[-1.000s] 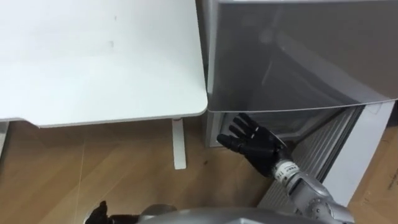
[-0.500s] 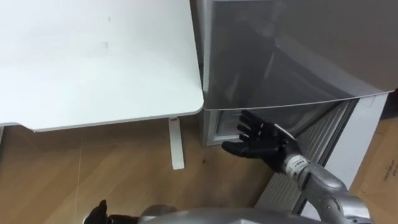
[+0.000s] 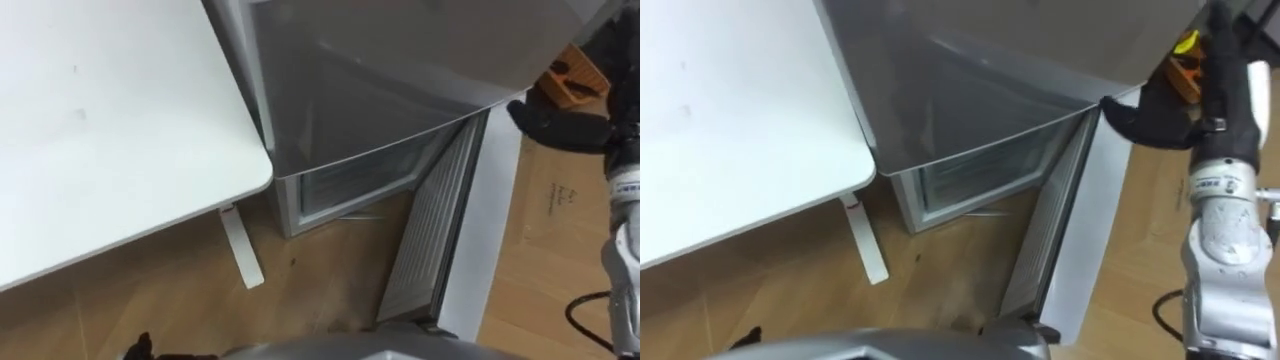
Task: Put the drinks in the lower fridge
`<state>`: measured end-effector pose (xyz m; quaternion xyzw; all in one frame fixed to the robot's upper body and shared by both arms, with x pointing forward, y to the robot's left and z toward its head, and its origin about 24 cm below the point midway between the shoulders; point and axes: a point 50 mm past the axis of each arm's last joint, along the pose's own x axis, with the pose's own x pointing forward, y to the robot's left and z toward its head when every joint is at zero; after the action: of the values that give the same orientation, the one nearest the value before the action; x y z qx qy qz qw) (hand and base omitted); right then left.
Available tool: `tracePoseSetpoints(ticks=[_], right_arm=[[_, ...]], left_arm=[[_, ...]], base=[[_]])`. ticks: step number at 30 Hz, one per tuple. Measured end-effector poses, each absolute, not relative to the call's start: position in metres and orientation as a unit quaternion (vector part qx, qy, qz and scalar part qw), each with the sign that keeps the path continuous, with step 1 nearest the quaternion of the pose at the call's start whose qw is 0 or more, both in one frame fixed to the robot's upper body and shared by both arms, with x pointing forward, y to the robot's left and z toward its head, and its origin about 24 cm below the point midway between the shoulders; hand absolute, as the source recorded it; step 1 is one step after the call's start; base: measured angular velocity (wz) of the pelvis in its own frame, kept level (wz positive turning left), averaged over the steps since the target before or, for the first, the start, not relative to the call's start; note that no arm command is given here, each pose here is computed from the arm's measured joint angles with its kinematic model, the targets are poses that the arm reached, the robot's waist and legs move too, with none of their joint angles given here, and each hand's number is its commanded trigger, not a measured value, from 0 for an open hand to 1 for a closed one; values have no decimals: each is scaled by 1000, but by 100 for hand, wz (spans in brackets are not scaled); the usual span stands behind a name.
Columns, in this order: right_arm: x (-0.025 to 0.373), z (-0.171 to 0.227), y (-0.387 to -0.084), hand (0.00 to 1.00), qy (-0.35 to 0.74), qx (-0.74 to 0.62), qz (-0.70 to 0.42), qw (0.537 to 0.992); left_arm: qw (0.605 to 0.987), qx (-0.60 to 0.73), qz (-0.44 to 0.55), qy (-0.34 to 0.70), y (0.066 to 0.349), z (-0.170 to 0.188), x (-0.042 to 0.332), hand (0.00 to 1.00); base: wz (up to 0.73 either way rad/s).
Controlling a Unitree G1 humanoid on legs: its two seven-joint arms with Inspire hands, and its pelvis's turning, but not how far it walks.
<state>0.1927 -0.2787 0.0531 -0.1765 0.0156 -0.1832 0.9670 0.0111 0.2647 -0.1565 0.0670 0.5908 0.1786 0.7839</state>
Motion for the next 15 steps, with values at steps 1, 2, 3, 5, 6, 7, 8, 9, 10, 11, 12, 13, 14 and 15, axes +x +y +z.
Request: tracePoseSetpoints(ticks=[1,2,3,5,6,7,8,9,10,11,12,13,14,15], right_arm=[[190,48,-281,0,24,-178,-198,964],[185,41,-284,0,39,-177,-213,960],[182,37,-286,0,47,-176,-219,959],[177,25,-287,0,71,-167,-236,955],[176,23,-287,0,75,-166,-239,954],[174,17,-289,0,87,-165,-245,951],[170,8,-292,0,106,-164,-254,947],[168,4,-293,0,115,-164,-258,945],[165,-4,-295,0,133,-158,-265,942],[161,-13,-296,0,153,-143,-272,939],[159,-17,-295,0,162,-137,-274,938],[156,-24,-293,0,179,-122,-276,936],[153,-32,-290,0,192,-107,-280,935],[151,-36,-289,0,201,-100,-282,933]], left_arm=[[782,68,180,593,265,-157,10,0],[782,70,182,592,265,-157,11,0],[782,71,183,592,265,-157,11,0],[784,72,183,588,266,-156,15,0],[784,72,182,589,266,-156,15,0],[784,71,182,589,266,-156,15,0],[786,72,182,587,267,-156,17,0],[787,73,182,585,267,-156,18,0],[788,74,182,583,268,-155,21,0],[789,74,181,582,268,-155,22,0],[789,75,180,582,267,-155,23,0],[790,76,177,582,267,-155,23,0],[790,76,177,583,267,-155,24,0],[791,76,177,581,267,-155,26,0]], base=[[-12],[-10],[-12],[-20],[-17],[-8],[-5],[-6],[-11],[-13],[-13],[-8],[-5],[0]])
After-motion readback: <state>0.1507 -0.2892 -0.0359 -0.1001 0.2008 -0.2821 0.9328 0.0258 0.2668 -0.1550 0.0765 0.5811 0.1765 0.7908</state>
